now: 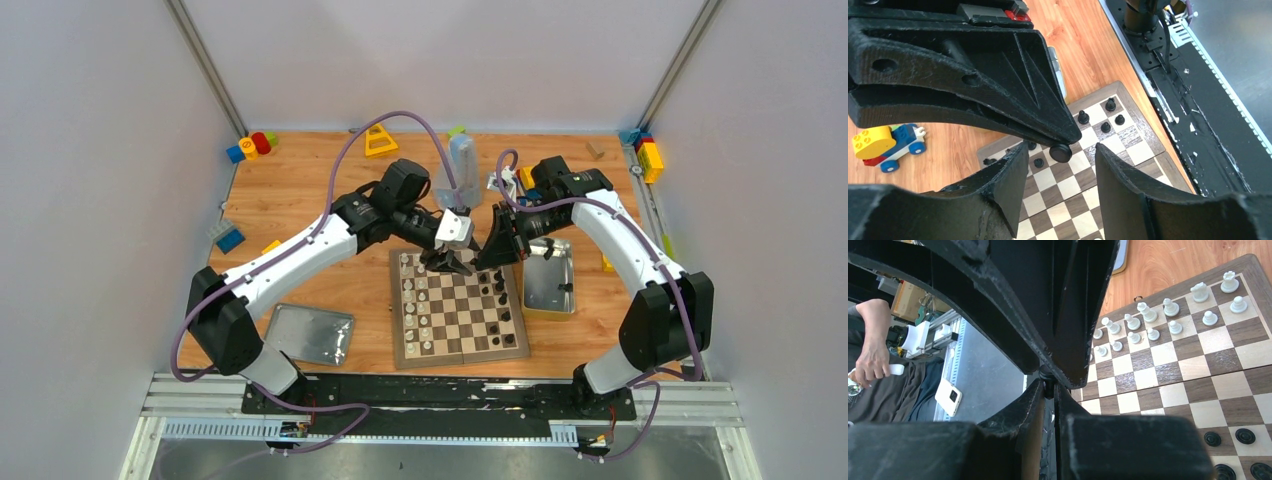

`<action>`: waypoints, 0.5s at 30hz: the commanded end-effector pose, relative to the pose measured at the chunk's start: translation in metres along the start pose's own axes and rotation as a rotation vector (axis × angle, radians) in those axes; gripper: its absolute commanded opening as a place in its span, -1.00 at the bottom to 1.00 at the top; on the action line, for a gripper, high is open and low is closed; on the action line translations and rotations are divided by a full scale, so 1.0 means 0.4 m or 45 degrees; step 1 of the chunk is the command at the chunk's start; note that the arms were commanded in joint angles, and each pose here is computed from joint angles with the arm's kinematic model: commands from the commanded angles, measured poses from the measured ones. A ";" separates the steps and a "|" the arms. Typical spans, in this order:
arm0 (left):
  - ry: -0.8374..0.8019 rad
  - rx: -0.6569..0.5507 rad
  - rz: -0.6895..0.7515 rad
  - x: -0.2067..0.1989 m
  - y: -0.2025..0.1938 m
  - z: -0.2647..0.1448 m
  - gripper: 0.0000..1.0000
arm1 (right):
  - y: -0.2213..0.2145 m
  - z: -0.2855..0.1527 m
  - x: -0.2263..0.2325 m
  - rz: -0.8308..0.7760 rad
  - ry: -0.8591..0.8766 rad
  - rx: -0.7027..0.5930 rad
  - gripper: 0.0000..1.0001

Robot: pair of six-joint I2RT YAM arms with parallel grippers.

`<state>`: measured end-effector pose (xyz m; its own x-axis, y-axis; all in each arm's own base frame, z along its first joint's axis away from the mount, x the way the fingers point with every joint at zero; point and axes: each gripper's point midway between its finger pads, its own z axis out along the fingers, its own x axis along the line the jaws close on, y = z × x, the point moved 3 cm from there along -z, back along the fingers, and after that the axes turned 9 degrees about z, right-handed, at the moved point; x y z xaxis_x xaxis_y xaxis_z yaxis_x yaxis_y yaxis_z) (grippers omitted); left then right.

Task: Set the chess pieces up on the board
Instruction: Place the chess piece on the chessboard.

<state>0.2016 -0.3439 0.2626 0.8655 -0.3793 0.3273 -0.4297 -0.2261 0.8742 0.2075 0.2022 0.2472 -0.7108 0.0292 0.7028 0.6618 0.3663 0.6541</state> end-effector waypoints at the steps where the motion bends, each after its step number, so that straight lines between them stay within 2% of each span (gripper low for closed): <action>1: -0.003 -0.004 0.078 0.002 0.005 0.014 0.13 | 0.030 0.001 0.023 -0.084 0.046 -0.034 -1.00; 15: -0.010 -0.014 0.068 -0.002 0.007 0.016 -0.32 | 0.032 0.000 0.019 -0.069 0.036 -0.028 -1.00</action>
<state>0.2002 -0.3464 0.2589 0.8554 -0.3872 0.3441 -0.4509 -0.2295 0.8625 0.2061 0.2017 0.2473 -0.7034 0.0329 0.7101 0.6687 0.3691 0.6454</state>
